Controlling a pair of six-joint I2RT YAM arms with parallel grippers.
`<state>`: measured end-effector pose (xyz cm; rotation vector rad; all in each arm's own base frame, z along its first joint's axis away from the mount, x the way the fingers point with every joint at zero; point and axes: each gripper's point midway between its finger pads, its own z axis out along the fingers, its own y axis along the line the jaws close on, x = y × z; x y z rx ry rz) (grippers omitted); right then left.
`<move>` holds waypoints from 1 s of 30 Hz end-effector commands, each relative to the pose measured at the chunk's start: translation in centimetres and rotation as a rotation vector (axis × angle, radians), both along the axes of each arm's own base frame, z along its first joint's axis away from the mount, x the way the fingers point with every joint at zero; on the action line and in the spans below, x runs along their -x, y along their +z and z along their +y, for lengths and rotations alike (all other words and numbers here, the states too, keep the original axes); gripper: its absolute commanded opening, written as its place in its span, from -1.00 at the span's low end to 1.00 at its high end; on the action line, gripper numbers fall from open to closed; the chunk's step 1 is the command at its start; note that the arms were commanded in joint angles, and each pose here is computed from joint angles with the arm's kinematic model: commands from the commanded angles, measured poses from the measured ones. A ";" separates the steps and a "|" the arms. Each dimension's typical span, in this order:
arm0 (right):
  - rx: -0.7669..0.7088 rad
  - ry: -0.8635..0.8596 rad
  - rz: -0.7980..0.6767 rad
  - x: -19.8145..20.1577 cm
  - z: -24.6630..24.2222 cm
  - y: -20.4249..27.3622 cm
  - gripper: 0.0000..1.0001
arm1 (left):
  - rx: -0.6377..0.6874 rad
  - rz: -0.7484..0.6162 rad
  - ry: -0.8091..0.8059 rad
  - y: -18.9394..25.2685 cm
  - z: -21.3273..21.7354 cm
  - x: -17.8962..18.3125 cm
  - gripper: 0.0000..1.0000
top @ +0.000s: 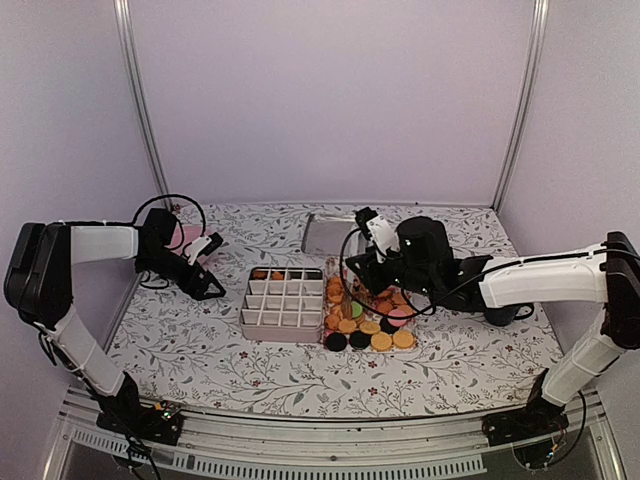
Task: Pack the cookies
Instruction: Pick up the fake cookies from the plate, then place the fake cookies in the empty pocket of the box.
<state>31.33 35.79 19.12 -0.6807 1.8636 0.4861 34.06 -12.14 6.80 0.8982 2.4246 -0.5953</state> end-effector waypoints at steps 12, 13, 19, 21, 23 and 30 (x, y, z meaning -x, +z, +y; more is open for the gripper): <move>-0.137 0.053 -0.220 -1.9 3.3 10.9 -0.52 | 0.014 -0.016 0.004 0.9 0.1 0.0 0.72; -0.142 0.061 -0.225 -2.4 4.0 11.1 -0.52 | 0.012 -0.016 0.005 0.8 0.1 0.0 0.72; -0.151 0.113 -0.233 -5.3 8.6 10.7 -0.51 | 0.013 -0.012 0.002 0.6 0.1 0.5 0.72; -0.139 0.126 -0.225 -6.1 9.9 9.6 -0.51 | 0.016 -0.012 0.002 0.6 0.1 0.5 0.72; -0.136 0.134 -0.223 -6.8 10.9 9.0 -0.51 | 0.017 -0.016 -0.001 0.8 0.1 0.5 0.72; -0.134 0.152 -0.180 -7.9 12.3 6.6 -0.47 | 0.026 -0.023 -0.004 1.1 -0.1 0.4 0.72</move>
